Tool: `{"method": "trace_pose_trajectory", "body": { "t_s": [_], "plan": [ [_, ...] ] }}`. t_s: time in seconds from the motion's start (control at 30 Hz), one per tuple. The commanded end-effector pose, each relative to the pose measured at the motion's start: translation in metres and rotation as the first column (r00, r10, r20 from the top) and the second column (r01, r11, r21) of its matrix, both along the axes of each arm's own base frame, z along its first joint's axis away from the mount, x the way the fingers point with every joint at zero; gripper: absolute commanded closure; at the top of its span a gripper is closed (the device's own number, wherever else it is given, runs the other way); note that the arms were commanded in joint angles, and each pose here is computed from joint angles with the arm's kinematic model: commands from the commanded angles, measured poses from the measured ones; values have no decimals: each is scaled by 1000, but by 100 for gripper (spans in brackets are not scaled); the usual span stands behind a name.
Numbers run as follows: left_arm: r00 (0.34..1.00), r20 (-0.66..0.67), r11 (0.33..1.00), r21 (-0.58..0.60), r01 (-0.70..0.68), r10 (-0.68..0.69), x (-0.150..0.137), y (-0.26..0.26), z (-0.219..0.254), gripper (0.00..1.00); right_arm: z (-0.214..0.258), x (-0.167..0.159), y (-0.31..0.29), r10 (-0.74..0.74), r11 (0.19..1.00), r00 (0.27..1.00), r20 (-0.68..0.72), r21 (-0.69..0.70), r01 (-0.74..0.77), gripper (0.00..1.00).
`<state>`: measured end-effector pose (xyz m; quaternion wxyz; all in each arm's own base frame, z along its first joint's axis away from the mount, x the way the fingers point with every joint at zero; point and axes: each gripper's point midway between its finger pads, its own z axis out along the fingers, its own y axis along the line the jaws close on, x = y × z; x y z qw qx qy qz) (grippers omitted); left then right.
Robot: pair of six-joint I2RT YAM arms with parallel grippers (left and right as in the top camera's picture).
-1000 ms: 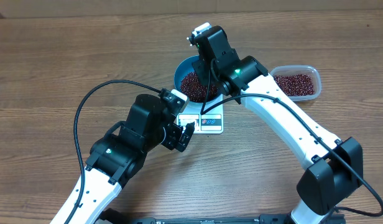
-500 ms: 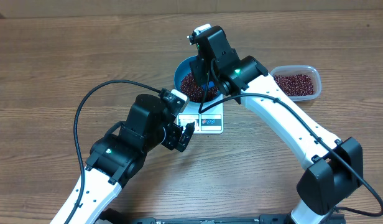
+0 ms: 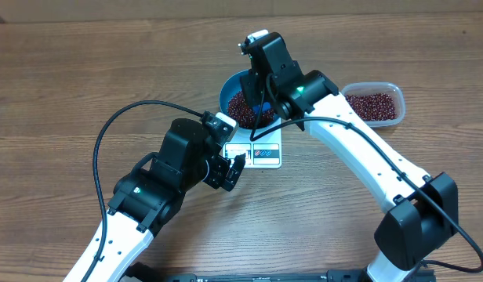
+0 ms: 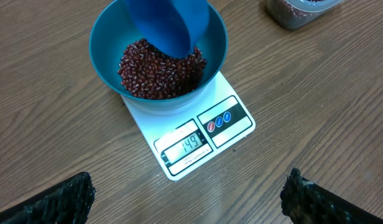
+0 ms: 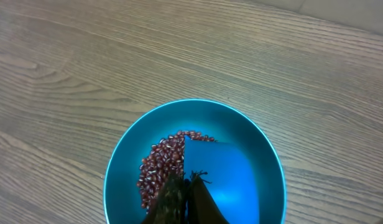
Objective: Scoop item into bowl and weigh 150g on scale
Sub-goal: 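Tip the blue cup further to add more beans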
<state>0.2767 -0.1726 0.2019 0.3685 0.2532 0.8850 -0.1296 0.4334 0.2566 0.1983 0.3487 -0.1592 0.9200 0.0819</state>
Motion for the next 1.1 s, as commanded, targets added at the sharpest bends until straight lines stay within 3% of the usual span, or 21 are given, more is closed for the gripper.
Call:
{"method": "trace_pose_trajectory", "body": {
  "t_s": [0.0,0.57,0.87,1.07],
  "plan": [
    [1000,25,1000,-11,10,-10,3,-1,10,0,32,5,-7,-30,998,998,53,52,27,96],
    [1000,24,1000,-11,10,-10,3,-1,10,0,32,5,-8,71,997,993,91,-45,-67,96],
    [1000,30,1000,-2,4,-4,4,0,10,0,29,-1,-4,322,917,939,118,-283,-279,96],
    [1000,29,1000,-2,4,-4,4,0,10,0,38,-2,-7,272,921,950,153,-326,-211,96]
  ]
}}
